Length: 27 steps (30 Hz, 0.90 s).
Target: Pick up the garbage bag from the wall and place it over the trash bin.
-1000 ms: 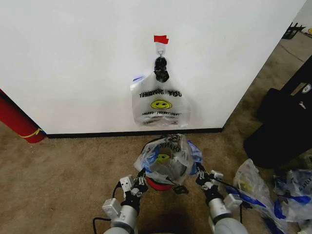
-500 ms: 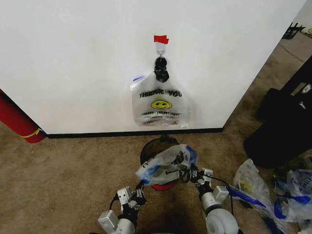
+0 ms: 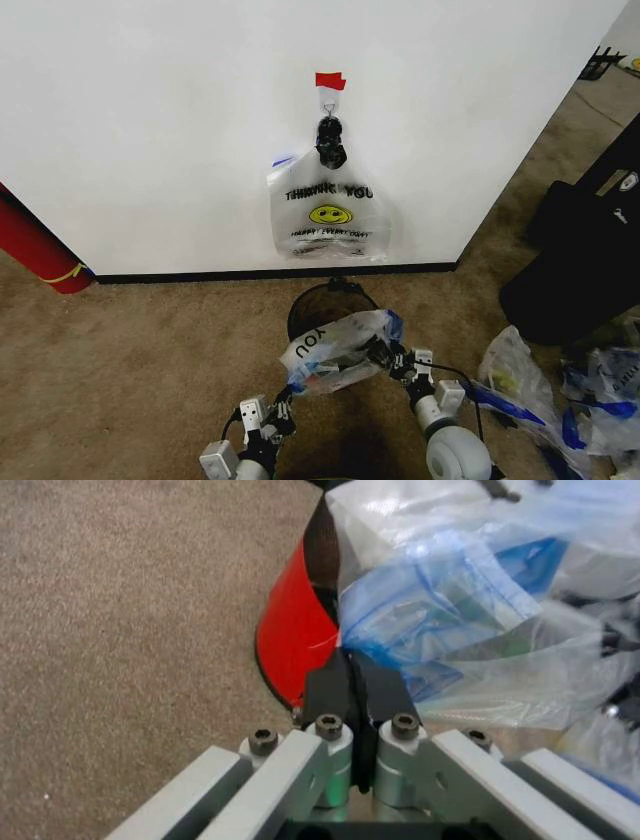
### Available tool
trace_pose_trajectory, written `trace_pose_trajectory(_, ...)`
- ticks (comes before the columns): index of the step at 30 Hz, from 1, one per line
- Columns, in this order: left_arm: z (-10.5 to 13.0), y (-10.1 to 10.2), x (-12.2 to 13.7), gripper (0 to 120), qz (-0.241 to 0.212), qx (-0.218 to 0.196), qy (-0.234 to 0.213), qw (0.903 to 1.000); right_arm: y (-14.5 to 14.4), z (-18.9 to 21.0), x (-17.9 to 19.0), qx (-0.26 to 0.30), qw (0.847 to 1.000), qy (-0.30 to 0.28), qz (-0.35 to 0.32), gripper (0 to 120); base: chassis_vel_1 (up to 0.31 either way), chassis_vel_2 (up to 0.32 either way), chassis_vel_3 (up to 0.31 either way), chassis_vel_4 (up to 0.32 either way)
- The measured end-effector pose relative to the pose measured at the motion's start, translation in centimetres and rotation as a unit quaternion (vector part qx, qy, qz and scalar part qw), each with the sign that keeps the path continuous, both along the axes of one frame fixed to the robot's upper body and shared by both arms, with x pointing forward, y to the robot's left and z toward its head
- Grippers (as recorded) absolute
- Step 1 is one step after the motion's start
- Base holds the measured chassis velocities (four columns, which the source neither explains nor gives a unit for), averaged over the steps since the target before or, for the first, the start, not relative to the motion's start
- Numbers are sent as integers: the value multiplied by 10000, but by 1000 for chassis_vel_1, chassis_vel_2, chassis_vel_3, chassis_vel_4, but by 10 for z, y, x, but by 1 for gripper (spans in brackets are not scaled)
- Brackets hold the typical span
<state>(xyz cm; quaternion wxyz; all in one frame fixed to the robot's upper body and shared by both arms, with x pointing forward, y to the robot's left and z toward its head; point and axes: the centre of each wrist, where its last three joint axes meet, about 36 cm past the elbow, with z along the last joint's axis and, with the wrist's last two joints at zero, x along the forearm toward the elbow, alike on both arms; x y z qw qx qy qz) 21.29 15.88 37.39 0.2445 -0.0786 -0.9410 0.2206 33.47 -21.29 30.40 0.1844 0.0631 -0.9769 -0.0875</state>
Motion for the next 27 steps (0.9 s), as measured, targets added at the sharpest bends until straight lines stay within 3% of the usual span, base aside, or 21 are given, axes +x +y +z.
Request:
trace_pose_trajectory(11, -22, 11, 30, 0, -306, 869, -282, 9953, 5, 0, 41, -372, 9992, -86, 69, 0, 0, 0, 0, 0)
trace_pose_trajectory(17, -27, 9, 40, 0, -236, 1060, -408, 9933, 7, 0, 51, -548, 9982, -222, 11, 0, 0, 0, 0, 0)
trace_pose_trajectory(20, -25, 7, 33, 0, -217, 992, -376, 9941, 6, -2, 47, -587, 9979, -257, 41, 0, 0, 0, 0, 0)
trace_pose_trajectory(27, -10, -2, 0, 25, -320, 861, -420, 9949, -5, -11, 13, -583, 9963, -567, 282, 2, 0, 0, 0, 0)
